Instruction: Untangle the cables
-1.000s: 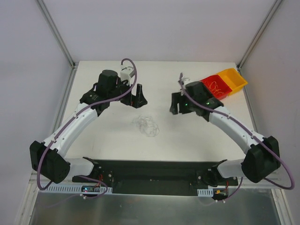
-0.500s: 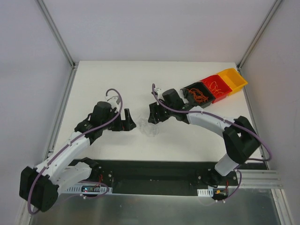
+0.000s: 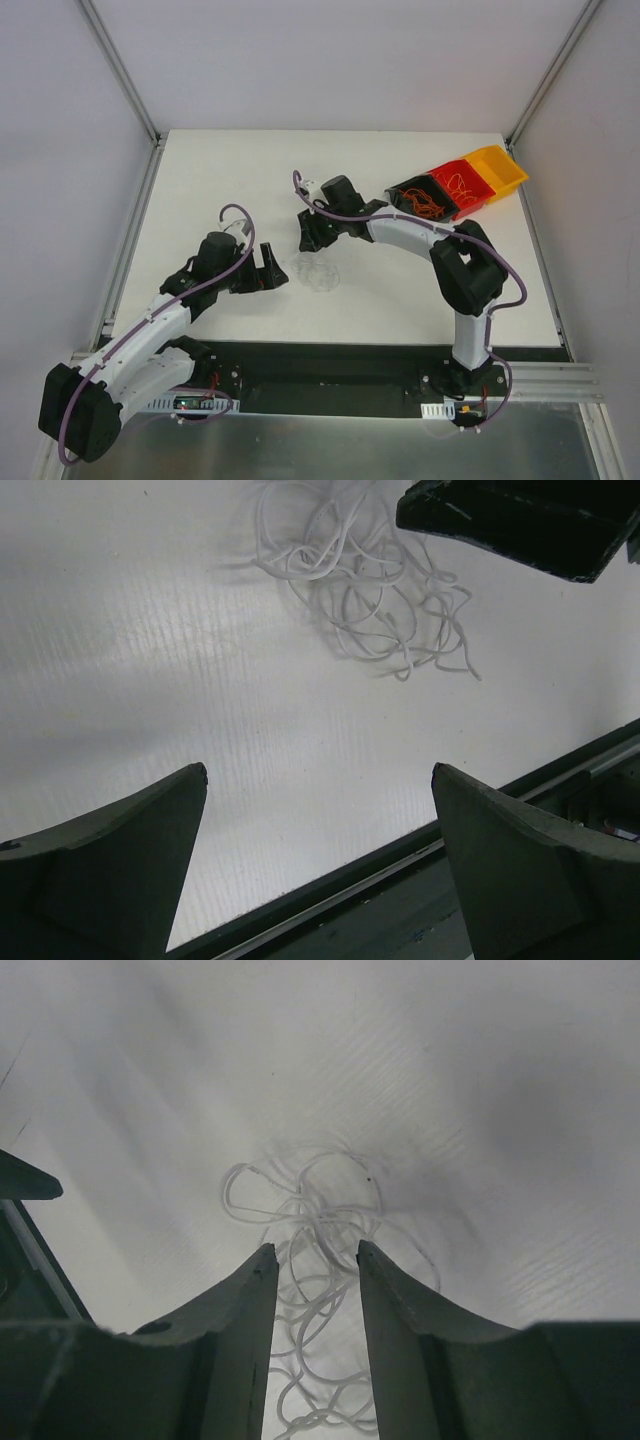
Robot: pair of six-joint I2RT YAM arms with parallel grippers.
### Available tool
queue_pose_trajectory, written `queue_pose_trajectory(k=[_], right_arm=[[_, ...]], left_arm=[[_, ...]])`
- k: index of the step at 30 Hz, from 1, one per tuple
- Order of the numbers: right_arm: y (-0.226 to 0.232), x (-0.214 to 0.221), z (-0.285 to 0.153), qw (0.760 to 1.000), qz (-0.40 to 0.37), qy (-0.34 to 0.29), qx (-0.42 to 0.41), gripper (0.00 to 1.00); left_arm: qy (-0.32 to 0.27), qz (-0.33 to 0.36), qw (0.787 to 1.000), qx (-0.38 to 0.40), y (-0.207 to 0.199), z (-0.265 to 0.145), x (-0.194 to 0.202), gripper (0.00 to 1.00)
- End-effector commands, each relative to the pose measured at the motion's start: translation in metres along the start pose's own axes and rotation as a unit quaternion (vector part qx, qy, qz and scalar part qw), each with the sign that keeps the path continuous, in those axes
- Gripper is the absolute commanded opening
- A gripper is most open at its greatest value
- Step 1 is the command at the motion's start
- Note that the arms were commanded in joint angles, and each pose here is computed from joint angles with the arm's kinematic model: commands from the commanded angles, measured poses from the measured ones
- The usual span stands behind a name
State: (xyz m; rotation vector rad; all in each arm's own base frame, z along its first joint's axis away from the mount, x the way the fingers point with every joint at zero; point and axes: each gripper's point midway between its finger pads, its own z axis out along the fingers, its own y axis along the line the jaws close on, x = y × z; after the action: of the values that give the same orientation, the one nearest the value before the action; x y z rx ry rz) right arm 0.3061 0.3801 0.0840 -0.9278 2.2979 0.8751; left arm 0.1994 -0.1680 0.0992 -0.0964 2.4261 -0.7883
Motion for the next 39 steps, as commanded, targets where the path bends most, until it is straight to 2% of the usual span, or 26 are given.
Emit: queue_pose_trajectory(k=[1, 4, 6, 8, 9, 16, 20, 27, 32, 39], right_arm=[[0.009, -0.005, 0.003, 1.0, -0.017, 0.005, -0.025, 0.36], [0.011, -0.002, 0.007, 0.999, -0.012, 0.012, -0.039, 0.29], [0.013, 0.0, 0.009, 0.999, -0.007, 0.015, -0.046, 0.19], [0.017, -0.004, 0.004, 0.999, -0.003, 0.013, -0.047, 0.04], [0.02, -0.005, -0.002, 0.999, 0.0, 0.01, -0.047, 0.0], [0.042, -0.018, -0.054, 0.995, 0.05, -0.033, -0.074, 0.0], [0.052, -0.023, -0.07, 0.991, 0.082, -0.049, -0.096, 0.0], [0.077, -0.044, -0.107, 0.984, 0.094, -0.086, -0.123, 0.0], [0.102, -0.08, -0.15, 0.975, 0.097, -0.136, -0.146, 0.0], [0.146, -0.141, -0.233, 0.961, 0.063, -0.211, -0.17, 0.0]], left_arm=[[-0.028, 0.0, 0.999, 0.016, -0.01, 0.0, -0.017, 0.95], [-0.026, 0.004, 1.0, 0.016, -0.01, 0.002, -0.018, 0.95], [-0.026, 0.009, 0.999, 0.017, -0.011, 0.004, -0.021, 0.95], [-0.027, 0.011, 0.999, 0.019, -0.014, 0.006, -0.025, 0.97], [-0.027, 0.011, 0.999, 0.019, -0.015, 0.008, -0.027, 0.99], [-0.047, 0.009, 0.999, 0.023, -0.027, 0.029, -0.057, 0.99], [-0.034, 0.001, 0.999, 0.035, -0.035, 0.048, -0.064, 0.99], [-0.021, -0.011, 0.998, 0.055, -0.043, 0.072, -0.071, 0.99], [0.004, -0.03, 0.998, 0.062, -0.043, 0.096, -0.068, 0.99], [0.001, -0.039, 0.998, 0.058, -0.045, 0.12, -0.082, 0.99]])
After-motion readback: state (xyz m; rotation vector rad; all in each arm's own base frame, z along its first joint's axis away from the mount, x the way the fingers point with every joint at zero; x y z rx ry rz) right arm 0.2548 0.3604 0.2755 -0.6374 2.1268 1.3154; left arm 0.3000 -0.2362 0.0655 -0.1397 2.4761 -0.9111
